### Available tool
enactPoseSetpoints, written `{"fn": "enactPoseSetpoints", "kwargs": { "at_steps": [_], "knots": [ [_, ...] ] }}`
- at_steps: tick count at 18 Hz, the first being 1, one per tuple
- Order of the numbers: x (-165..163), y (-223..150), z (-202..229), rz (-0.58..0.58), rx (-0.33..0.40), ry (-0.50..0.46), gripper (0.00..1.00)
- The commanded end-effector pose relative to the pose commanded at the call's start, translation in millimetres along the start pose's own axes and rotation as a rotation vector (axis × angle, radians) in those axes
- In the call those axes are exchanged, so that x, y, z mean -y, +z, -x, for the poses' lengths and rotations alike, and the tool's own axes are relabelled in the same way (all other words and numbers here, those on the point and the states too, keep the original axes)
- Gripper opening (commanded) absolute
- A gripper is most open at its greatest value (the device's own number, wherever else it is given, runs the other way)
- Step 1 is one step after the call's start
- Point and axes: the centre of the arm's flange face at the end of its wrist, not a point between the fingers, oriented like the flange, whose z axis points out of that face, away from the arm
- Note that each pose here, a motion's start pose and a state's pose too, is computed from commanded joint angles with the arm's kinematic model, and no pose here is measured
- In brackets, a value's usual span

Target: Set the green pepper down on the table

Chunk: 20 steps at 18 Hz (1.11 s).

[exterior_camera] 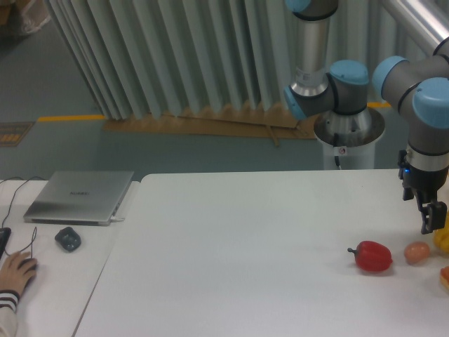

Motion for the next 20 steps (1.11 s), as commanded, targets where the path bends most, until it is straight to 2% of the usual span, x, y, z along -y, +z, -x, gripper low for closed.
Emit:
{"fn": "enactPoseSetpoints", "kwargs": {
  "at_steps": [20],
  "knots": [
    [2.3, -7.1, -1.5, -0.003, 0.013, -0.016, 1.00]
  ]
}}
